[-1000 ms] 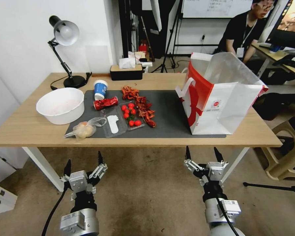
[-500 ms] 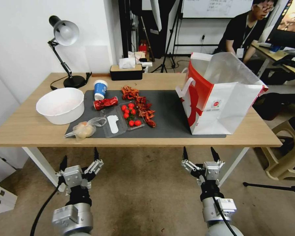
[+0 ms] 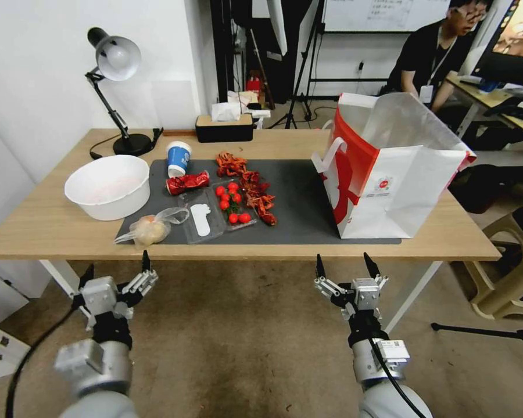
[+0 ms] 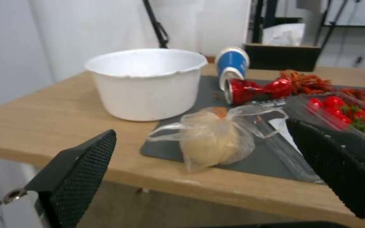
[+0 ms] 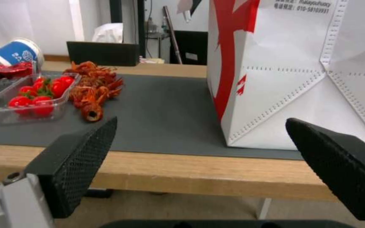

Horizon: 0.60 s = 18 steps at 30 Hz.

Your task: Pick up the trash from the table and place it into the takeout bag.

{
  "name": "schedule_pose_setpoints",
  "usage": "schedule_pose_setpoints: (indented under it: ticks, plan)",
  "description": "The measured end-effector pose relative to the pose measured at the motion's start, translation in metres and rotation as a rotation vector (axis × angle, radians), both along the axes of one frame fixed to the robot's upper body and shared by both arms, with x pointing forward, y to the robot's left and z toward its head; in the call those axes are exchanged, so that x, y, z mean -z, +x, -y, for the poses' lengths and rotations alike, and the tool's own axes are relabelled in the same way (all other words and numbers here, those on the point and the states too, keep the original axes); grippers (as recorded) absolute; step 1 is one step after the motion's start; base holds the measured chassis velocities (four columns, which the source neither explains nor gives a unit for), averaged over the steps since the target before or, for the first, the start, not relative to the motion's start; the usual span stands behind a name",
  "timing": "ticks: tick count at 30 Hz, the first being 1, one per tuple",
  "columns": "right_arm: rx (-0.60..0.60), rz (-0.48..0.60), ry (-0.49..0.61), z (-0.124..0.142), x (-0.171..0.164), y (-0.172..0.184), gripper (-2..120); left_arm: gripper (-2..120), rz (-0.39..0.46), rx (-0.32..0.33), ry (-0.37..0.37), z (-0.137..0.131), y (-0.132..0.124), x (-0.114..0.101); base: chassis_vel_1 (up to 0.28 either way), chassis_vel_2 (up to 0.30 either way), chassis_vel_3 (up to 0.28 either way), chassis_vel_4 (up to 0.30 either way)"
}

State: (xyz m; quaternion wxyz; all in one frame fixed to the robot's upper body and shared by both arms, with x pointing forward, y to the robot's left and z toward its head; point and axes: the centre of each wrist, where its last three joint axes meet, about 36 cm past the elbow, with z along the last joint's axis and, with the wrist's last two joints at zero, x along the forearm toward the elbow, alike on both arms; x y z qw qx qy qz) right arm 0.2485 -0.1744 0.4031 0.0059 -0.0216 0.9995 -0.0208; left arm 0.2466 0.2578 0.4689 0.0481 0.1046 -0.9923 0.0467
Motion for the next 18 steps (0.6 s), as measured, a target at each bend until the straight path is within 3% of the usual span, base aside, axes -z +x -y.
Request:
schedule_pose_setpoints:
  ticks: [4,6,9,18]
  plan:
    - [-0.001,0.000,-0.004,0.001,-0.001,-0.001,100,100,-0.031,0.074,-0.013,-0.031,0.024,-0.004,0.000,0.000,0.000,0.000]
    - [-0.001,0.000,-0.005,0.001,-0.001,-0.001,100,100,-0.034,0.081,-0.012,-0.033,0.026,-0.005,0.000,0.000,0.000,0.000]
    - [0.000,-0.003,-0.009,0.002,-0.001,-0.002,100,100,-0.056,0.147,0.012,-0.055,0.055,-0.007,0.000,0.000,0.000,0.000]
    - [0.009,-0.007,-0.013,0.001,0.000,-0.003,100,100,-0.097,0.215,0.043,-0.071,0.096,0.004,0.000,0.000,0.000,0.000]
